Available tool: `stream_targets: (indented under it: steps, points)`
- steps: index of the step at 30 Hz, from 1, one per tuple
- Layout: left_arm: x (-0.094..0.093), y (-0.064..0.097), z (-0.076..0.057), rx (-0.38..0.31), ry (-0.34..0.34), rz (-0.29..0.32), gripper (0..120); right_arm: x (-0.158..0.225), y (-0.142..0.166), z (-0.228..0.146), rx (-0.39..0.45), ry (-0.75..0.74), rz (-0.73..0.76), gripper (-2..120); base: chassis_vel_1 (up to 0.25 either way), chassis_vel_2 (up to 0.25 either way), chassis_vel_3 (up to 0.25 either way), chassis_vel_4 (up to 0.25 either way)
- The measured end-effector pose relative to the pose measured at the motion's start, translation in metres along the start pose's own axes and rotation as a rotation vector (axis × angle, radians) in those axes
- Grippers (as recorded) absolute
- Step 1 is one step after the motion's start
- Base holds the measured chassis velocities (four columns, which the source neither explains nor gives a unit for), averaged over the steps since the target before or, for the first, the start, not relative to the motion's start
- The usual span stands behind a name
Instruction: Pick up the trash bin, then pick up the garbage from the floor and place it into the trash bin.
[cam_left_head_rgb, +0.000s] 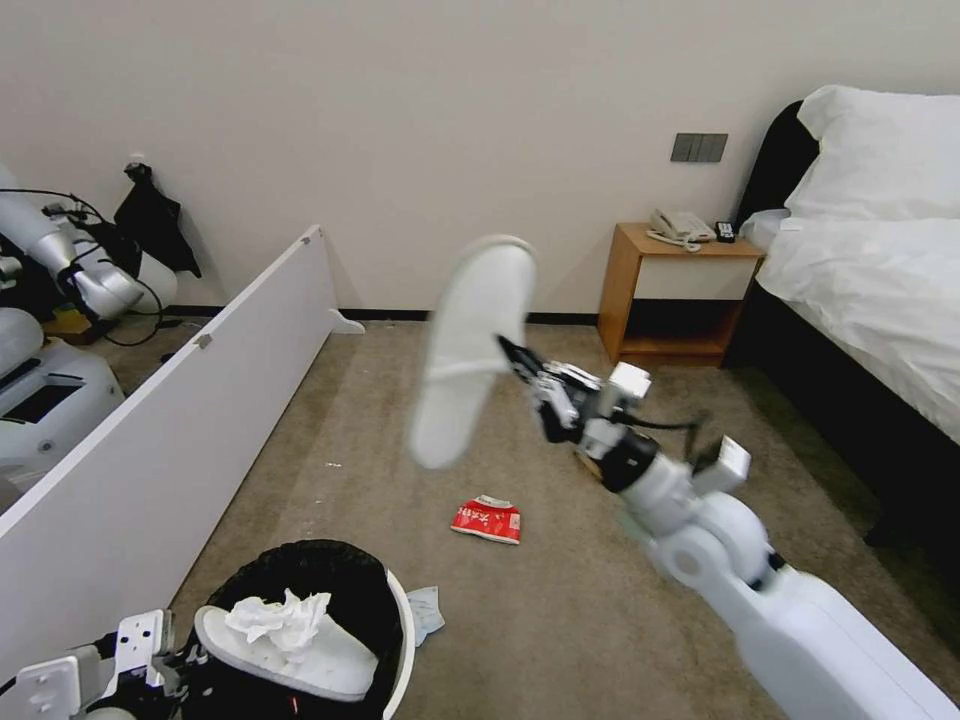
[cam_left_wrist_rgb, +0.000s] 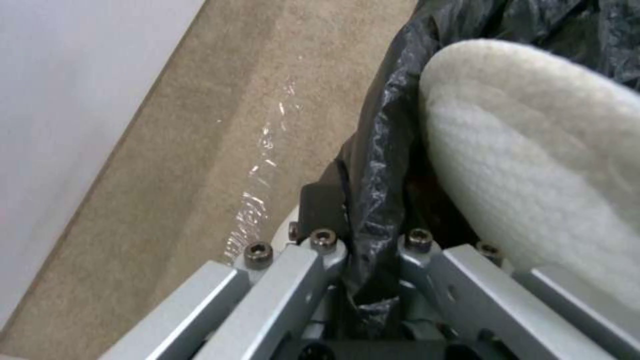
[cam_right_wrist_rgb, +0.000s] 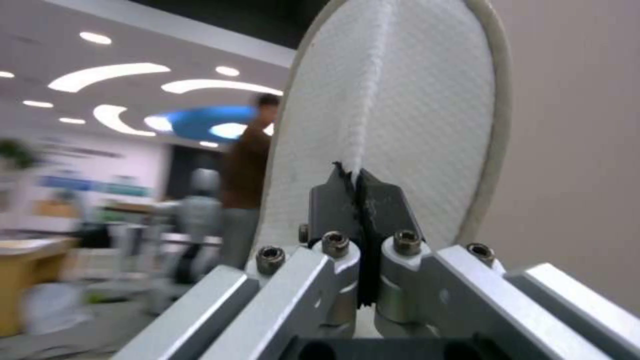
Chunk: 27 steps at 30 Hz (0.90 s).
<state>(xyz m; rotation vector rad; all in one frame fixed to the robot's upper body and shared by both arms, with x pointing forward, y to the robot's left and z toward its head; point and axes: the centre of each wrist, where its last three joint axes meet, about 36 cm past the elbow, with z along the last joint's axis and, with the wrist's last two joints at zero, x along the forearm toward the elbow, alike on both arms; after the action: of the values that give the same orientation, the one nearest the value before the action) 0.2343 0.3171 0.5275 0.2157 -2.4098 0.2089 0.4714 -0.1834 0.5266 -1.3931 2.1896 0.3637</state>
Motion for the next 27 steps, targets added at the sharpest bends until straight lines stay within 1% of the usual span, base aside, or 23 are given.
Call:
stream_targets:
  steps: [2,3,6,7,9,15,27]
  points:
    - [0.000,0.001,0.001,-0.001,0.005,-0.001,2,-0.028,0.008,0.021,-0.032,-0.021,-0.142,0,0.000,0.000,0.000,0.000]
    - [0.000,0.001,0.001,-0.001,0.005,-0.001,2,-0.028,0.008,0.021,-0.032,-0.021,-0.142,0,0.000,0.000,0.000,0.000]
    - [0.000,0.001,0.000,0.000,0.008,0.004,2,-0.061,0.029,0.044,-0.081,-0.040,-0.254,0,0.000,0.000,0.000,0.000]
    - [0.000,0.001,0.000,0.000,0.008,0.004,2,-0.061,0.029,0.044,-0.081,-0.040,-0.254,0,0.000,0.000,0.000,0.000]
    - [0.001,0.001,0.001,0.000,0.011,0.004,2,-0.073,0.038,0.054,-0.104,-0.049,-0.291,0,0.000,0.000,0.000,0.000]
    - [0.001,0.001,0.000,-0.003,0.015,0.010,2,-0.077,0.056,0.071,-0.132,-0.019,-0.342,0,0.000,0.000,0.000,0.000]
    - [0.000,0.001,-0.003,-0.005,0.012,0.017,2,-0.070,0.062,0.084,-0.138,0.015,-0.364,0,0.000,0.000,0.000,0.000]
